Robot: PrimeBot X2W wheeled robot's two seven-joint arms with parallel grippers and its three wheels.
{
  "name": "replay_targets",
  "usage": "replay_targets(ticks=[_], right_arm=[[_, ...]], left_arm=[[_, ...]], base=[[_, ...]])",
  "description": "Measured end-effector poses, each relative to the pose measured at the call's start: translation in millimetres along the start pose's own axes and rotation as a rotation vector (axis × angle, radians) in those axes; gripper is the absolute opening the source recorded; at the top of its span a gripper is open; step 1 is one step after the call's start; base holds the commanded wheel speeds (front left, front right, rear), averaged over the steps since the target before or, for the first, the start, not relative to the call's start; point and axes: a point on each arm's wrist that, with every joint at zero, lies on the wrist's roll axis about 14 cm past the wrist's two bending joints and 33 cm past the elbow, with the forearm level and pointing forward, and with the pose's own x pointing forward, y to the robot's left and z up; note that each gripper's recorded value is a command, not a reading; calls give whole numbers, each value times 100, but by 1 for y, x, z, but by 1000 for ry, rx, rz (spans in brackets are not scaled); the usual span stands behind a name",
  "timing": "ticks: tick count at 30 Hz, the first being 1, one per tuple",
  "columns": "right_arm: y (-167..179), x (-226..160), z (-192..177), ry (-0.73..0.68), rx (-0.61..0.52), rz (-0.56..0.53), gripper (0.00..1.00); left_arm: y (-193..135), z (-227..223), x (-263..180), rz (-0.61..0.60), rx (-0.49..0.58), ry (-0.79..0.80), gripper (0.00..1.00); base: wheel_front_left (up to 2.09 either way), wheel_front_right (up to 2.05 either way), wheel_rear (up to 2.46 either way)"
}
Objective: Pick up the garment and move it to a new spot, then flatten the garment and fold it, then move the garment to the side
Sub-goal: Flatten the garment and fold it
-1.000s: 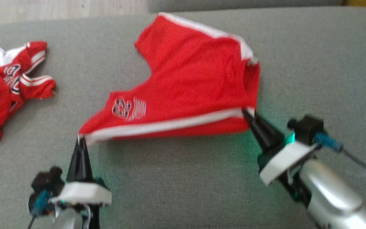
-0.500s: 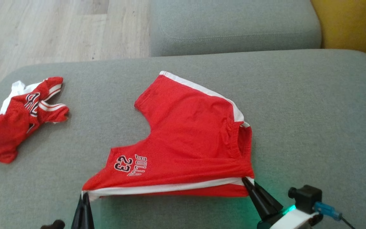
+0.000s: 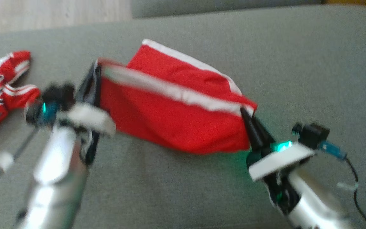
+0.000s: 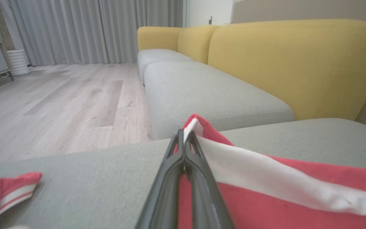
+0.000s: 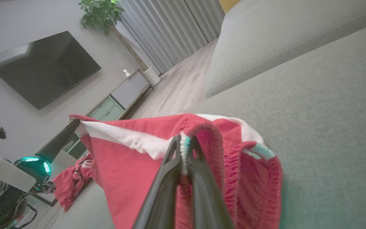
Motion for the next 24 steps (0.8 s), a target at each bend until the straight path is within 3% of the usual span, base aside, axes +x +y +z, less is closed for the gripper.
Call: replay_targets(ticks=[7, 24], right_arm=[[-27, 34, 8, -17, 61, -59, 0], [-73, 44, 7, -27, 130, -181, 0]], left_arm=[[-26, -1, 74, -163, 91, 86, 0], [-35, -74, 147, -244, 170, 262, 0]], base=[[0, 0, 0], [0, 0, 0]])
